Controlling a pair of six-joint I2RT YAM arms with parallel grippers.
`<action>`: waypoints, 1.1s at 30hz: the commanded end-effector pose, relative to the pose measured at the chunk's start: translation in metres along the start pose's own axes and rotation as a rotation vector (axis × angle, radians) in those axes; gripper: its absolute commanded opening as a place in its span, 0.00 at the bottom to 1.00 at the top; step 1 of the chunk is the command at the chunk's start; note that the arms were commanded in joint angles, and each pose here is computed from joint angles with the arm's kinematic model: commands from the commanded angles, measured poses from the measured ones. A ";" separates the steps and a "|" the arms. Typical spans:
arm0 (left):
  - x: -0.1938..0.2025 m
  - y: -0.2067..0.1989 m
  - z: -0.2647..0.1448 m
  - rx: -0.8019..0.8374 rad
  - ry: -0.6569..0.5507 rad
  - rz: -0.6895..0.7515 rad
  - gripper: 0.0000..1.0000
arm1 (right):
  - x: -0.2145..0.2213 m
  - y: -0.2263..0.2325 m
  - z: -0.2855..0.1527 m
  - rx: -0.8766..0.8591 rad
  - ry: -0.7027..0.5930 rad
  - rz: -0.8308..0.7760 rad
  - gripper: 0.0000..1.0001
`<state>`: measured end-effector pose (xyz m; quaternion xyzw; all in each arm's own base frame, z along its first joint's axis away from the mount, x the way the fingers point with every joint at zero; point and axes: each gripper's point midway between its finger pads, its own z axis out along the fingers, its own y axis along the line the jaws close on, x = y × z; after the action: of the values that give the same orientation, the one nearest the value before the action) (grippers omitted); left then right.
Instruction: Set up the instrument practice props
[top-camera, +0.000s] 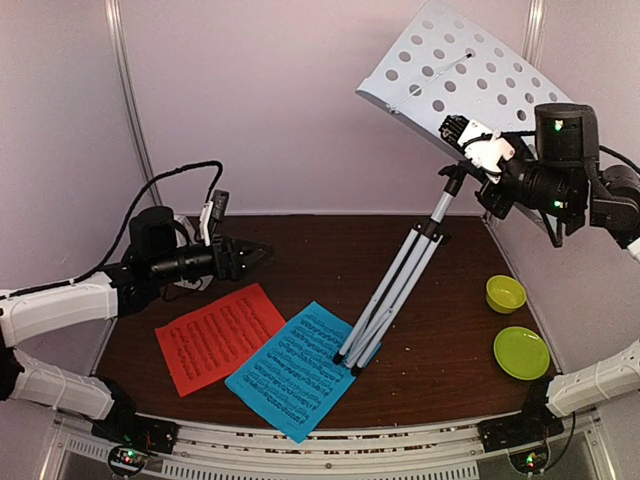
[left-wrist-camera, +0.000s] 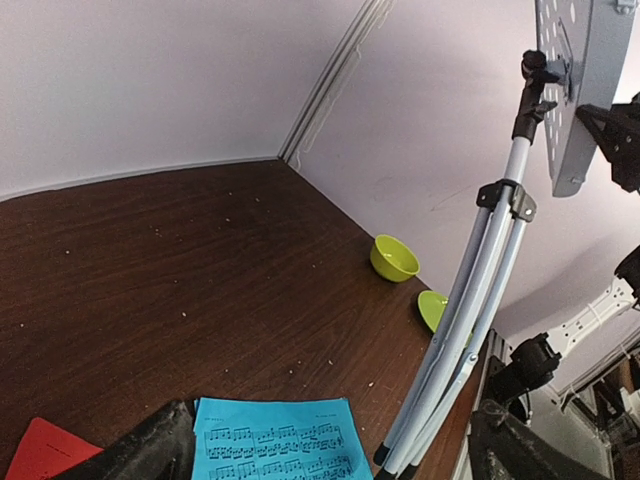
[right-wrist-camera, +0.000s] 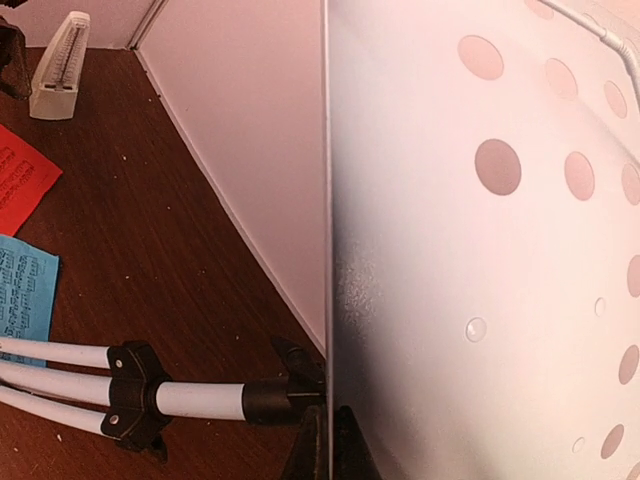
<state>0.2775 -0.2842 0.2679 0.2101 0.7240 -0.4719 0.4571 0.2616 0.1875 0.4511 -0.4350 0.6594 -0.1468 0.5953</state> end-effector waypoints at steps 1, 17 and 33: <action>-0.018 -0.018 -0.001 -0.007 -0.038 0.118 0.98 | -0.060 -0.080 -0.052 0.267 -0.291 0.168 0.00; -0.010 -0.079 0.034 -0.115 -0.034 0.410 0.89 | -0.107 -0.084 -0.056 0.435 -0.258 0.057 0.00; -0.008 -0.070 0.098 -0.331 -0.071 0.477 0.69 | -0.128 -0.078 -0.056 0.459 -0.249 0.082 0.00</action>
<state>0.2670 -0.3917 0.2645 0.3050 0.7307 -0.2411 0.5612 0.2459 0.2717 0.5121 -0.4391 0.5407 -0.2704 0.6646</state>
